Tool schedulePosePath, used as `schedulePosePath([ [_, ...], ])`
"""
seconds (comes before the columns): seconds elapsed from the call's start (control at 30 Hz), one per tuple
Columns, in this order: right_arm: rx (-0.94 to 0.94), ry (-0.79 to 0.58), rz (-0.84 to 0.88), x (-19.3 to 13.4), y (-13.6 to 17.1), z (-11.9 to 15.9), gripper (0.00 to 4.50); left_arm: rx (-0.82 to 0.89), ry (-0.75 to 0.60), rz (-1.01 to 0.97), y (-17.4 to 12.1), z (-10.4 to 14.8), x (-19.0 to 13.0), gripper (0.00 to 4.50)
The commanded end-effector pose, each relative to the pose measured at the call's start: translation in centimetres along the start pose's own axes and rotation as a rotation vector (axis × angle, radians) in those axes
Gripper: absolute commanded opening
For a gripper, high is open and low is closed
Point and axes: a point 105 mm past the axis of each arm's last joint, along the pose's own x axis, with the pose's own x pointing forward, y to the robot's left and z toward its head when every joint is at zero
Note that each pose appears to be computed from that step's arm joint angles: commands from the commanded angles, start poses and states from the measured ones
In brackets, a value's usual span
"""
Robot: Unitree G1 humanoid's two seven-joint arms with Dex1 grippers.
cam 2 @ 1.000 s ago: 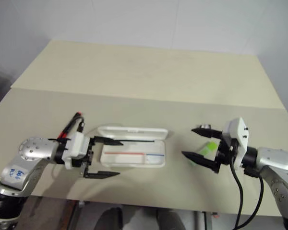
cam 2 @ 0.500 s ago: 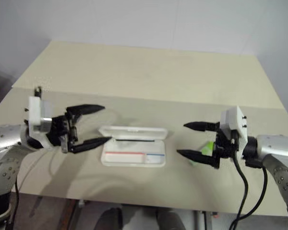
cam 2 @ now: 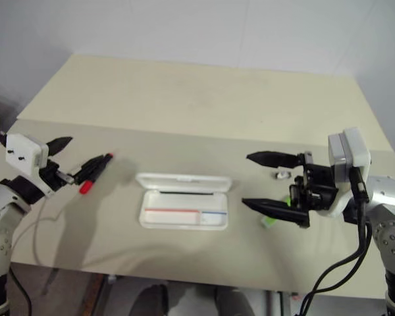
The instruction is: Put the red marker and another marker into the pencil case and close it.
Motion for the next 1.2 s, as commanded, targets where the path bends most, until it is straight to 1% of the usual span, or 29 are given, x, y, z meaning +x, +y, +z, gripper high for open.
schedulePosePath([
  [0.03,-0.022,-0.038,-0.032,-0.7,-0.3,0.7,4.5,0.023,0.034,0.106,0.2,-1.0,-0.2,4.49],
  [0.23,-0.018,-0.005,-0.061,-1.1,-0.7,-0.2,4.5,-0.012,0.082,0.162,-0.3,-2.9,0.4,4.49],
  [0.33,-0.019,0.003,-0.068,-1.2,-0.8,-0.4,4.5,-0.05,0.102,0.204,0.2,-3.8,0.6,4.49],
  [0.4,-0.017,0.011,-0.071,-1.4,-0.6,-0.5,4.5,-0.087,0.141,0.215,0.3,-5.0,0.7,4.49],
  [0.5,-0.01,0.035,-0.073,-1.7,-0.3,-1.0,4.5,-0.111,0.207,0.202,0.2,-6.6,0.9,4.49],
  [0.57,-0.005,0.035,-0.075,-1.9,-0.1,-1.0,4.5,-0.169,0.231,0.206,0.3,-7.4,1.2,4.49],
  [0.63,-0.001,0.03,-0.084,-2.1,0.0,-0.9,4.5,-0.206,0.242,0.186,0.2,-7.9,1.5,4.49],
  [0.73,0.0,0.042,-0.109,-3.0,-0.1,-1.0,4.5,-0.211,0.284,0.153,0.0,-9.0,1.7,4.49],
  [0.83,-0.005,0.051,-0.14,-3.7,-0.2,-0.9,4.5,-0.231,0.282,0.141,0.1,-9.2,2.1,4.49],
  [0.93,-0.006,0.063,-0.151,-4.1,-0.1,-1.0,4.5,-0.246,0.274,0.127,0.1,-9.1,2.5,3.89],
  [0.97,-0.007,0.065,-0.153,-4.1,-0.1,-1.0,4.5,-0.247,0.271,0.12,0.0,-9.1,2.6,3.6],
  [1.1,-0.008,0.074,-0.158,-4.5,0.1,-1.0,4.5,-0.254,0.259,0.095,-0.4,-8.6,2.9,2.28],
  [1.2,-0.009,0.084,-0.159,-4.8,0.2,-1.0,4.5,-0.247,0.251,0.095,-0.3,-8.4,3.0,1.2],
])
